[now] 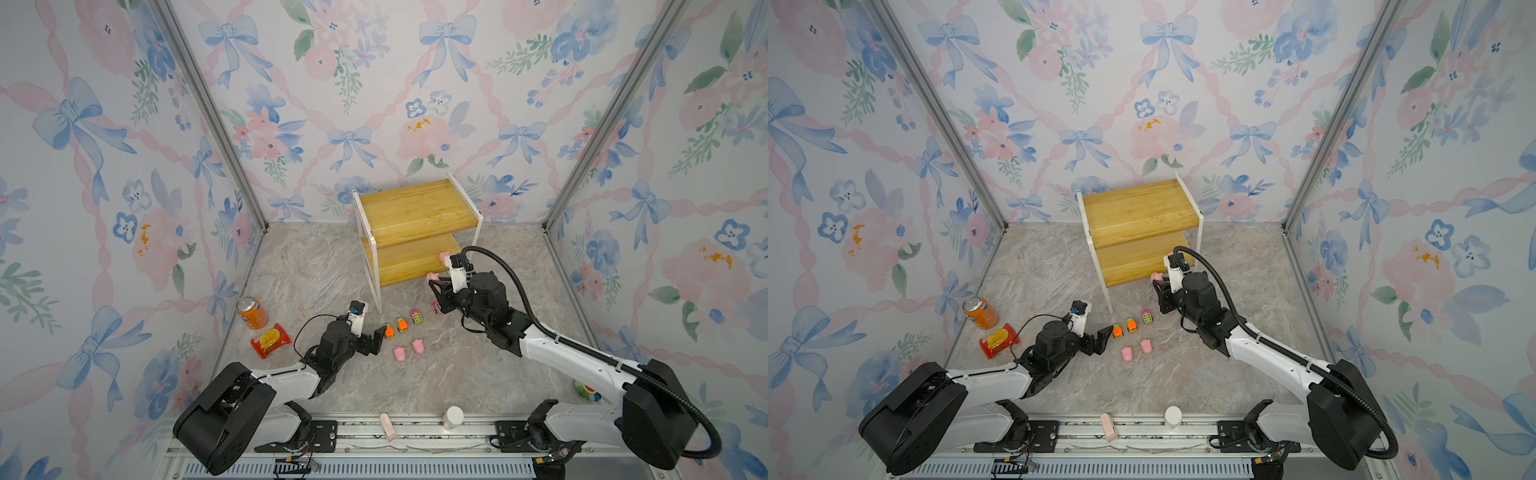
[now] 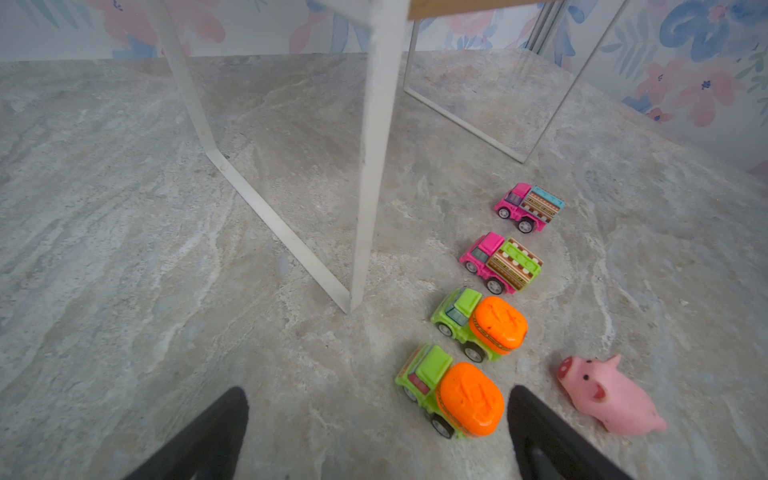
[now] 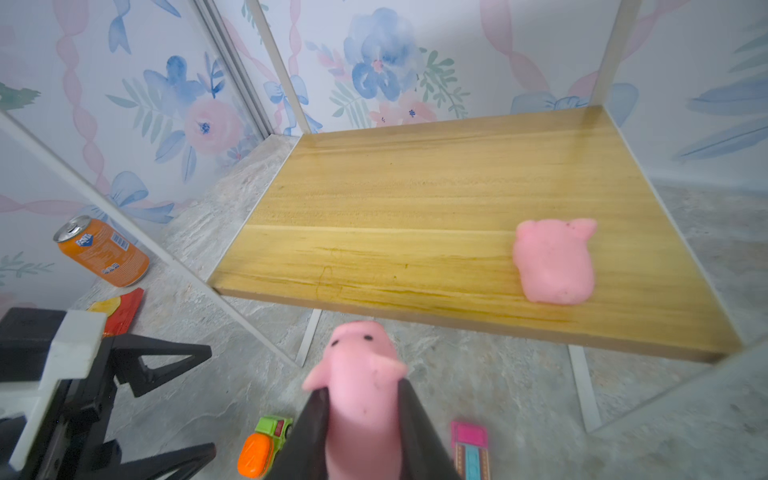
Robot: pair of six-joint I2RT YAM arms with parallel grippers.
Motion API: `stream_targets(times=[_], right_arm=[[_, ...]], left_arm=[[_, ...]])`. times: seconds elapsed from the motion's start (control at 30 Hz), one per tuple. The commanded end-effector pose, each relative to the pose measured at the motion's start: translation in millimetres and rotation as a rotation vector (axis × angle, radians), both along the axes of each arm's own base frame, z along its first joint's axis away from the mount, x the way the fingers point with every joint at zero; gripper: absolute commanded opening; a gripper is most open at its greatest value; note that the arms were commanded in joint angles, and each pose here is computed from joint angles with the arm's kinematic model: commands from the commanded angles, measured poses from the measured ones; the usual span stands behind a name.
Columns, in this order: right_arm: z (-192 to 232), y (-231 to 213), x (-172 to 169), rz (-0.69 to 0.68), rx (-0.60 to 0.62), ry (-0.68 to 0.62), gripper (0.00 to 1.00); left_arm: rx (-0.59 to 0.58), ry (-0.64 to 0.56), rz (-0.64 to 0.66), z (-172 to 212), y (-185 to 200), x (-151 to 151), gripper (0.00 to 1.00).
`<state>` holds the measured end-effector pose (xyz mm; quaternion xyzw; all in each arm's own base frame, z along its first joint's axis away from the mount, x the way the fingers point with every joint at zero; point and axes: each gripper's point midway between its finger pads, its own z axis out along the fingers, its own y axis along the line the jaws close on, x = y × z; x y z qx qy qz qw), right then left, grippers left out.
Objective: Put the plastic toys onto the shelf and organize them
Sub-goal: 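Lift the second pink pig with the right gripper toward the lower shelf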
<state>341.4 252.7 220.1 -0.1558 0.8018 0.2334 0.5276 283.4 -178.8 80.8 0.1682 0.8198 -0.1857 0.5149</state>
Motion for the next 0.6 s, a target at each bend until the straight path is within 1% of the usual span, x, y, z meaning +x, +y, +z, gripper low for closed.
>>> stream_targets(times=[0.0,0.23,0.57], right_arm=[[2,-8,19,-0.086,-0.011,-0.002,0.27],[5,-6,40,-0.173,0.027,-0.002,0.27],[11,8,51,-0.214,0.018,-0.027,0.27]], left_arm=[[-0.006,0.017,-0.002,-4,1,-2,0.98],[-0.005,0.019,-0.003,-5,1,-2,0.98],[-0.003,0.029,-0.008,-8,-1,-1,0.98]])
